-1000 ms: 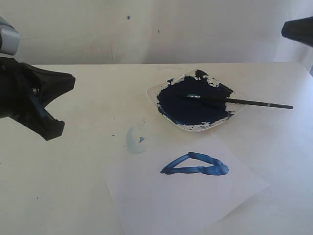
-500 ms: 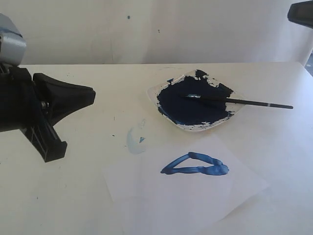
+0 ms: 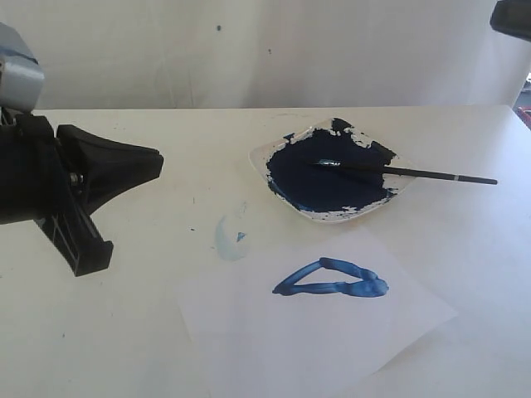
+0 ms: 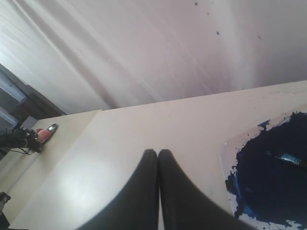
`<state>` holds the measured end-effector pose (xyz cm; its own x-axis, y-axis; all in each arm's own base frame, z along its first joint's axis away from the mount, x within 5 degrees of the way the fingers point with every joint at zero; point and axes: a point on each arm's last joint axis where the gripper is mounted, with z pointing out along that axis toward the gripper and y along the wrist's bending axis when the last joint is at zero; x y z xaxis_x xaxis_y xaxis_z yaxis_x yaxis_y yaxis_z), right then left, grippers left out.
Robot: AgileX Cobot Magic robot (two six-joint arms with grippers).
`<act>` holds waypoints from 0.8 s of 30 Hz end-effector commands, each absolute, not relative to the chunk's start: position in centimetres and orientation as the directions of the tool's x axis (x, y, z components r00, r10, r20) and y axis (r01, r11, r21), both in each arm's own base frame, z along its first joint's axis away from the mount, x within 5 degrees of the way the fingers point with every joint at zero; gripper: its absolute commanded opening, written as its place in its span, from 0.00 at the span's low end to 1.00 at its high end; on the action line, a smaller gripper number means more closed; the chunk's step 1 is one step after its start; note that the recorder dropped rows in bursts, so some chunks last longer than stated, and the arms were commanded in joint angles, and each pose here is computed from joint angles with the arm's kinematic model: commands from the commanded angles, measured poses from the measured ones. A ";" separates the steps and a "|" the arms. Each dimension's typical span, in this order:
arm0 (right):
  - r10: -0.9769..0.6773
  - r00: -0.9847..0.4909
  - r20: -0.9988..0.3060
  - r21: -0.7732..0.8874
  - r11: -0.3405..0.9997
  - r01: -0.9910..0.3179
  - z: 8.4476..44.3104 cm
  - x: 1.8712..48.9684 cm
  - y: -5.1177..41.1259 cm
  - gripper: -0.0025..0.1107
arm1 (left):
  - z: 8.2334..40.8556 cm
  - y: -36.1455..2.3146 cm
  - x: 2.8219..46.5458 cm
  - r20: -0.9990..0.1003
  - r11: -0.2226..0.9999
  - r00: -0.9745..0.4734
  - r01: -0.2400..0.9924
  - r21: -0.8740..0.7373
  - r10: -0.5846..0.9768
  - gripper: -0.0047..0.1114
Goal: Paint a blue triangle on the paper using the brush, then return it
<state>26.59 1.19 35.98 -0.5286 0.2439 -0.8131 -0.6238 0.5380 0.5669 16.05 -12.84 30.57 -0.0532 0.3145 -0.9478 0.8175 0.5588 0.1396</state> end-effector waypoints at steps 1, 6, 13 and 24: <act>0.213 -0.444 -0.870 0.482 0.555 -0.678 38.2 24.2 1.7 0.02 | 30.5 -12.8 15.8 -0.945 0.549 -0.046 0.823 0.147 0.322 0.04; 0.176 -0.324 -0.930 0.364 0.569 -0.737 41.1 20.5 2.9 0.02 | 30.5 -12.8 15.8 -0.945 0.549 -0.046 0.823 0.147 0.322 0.04; -0.019 -0.064 -0.998 0.038 0.623 -0.781 43.5 15.5 5.5 0.02 | 30.5 -12.8 15.8 -0.945 0.549 -0.046 0.823 0.147 0.322 0.04; 0.143 0.239 -0.961 -0.021 0.819 -0.574 46.1 9.2 5.5 0.02 | 30.5 -12.8 15.8 -0.945 0.549 -0.046 0.823 0.147 0.322 0.04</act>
